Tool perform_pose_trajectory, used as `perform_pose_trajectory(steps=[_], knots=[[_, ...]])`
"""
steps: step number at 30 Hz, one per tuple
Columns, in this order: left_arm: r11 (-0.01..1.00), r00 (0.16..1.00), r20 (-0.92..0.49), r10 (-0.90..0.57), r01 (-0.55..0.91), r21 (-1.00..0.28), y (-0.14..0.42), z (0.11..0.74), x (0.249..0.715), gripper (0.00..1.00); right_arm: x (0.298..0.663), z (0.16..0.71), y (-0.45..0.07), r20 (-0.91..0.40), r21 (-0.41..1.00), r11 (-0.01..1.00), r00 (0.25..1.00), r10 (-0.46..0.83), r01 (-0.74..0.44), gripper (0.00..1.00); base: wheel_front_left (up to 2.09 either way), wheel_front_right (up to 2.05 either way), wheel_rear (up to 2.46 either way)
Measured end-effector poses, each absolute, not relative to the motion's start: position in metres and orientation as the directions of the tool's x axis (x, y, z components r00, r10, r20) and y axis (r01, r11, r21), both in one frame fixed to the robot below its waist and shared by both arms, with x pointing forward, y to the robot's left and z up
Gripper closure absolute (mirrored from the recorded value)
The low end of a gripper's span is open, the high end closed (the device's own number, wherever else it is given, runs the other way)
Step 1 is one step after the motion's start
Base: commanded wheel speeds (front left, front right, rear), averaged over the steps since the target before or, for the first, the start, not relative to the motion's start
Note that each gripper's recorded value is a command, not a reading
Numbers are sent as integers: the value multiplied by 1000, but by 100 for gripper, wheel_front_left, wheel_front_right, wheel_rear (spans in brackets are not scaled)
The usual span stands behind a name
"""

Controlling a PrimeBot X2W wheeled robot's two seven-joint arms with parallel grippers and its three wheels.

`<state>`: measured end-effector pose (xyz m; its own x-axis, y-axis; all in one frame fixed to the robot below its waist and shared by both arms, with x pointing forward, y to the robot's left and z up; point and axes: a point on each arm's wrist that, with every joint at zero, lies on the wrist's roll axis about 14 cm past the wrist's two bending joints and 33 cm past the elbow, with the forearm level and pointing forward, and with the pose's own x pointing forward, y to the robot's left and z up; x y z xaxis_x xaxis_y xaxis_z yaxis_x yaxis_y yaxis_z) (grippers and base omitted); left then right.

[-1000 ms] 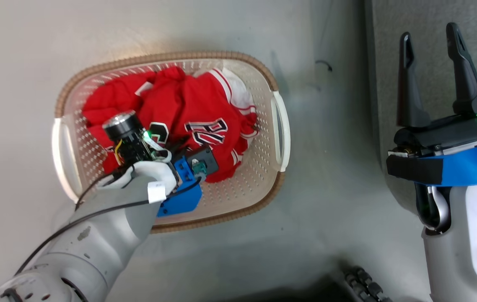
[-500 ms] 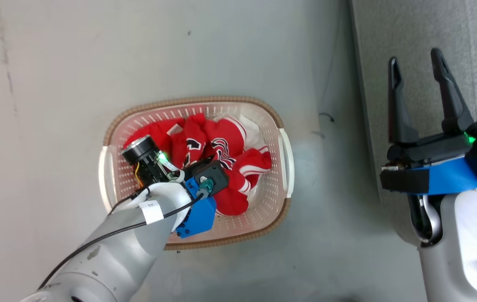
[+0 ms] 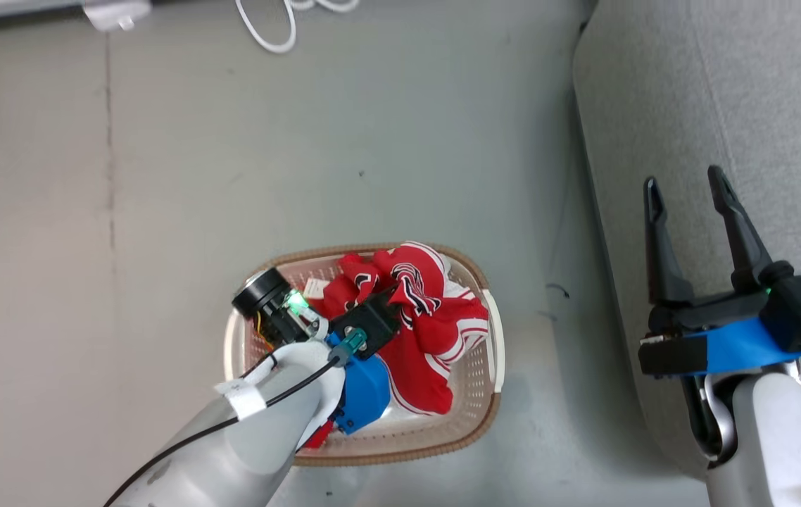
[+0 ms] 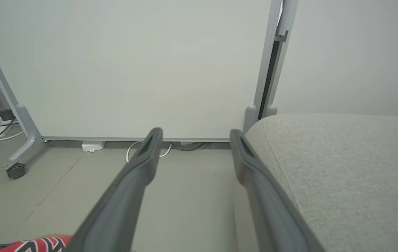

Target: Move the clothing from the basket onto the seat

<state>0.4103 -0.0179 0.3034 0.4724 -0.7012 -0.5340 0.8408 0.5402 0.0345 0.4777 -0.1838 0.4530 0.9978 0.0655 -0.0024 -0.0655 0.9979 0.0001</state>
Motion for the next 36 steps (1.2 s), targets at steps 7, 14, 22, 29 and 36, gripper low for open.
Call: perform_pose_trajectory(steps=[7, 14, 22, 29, 36], knots=[[638, 585, -440, -682, 769, 35, -6, 348, 414, 100, 463, 478, -176, 44, 7, 996, 996, 84, -84, 0, 0, 0, 0], [731, 702, -302, -645, 682, 22, 6, 399, 428, 100, 448, 494, -169, 72, 12, 995, 992, 99, -100, 0, 0, 0, 0], [785, 782, -118, -612, 619, 31, 11, 464, 443, 100, 436, 504, -164, 92, 18, 993, 989, 112, -114, 0, 0, 0, 0], [789, 788, 39, -615, 613, 52, 5, 521, 449, 100, 427, 512, -164, 108, 23, 993, 988, 110, -113, 0, 0, 0, 0], [776, 760, 161, -629, 625, 85, -3, 571, 448, 100, 417, 518, -164, 120, 28, 993, 987, 110, -114, 0, 0, 0, 0]])
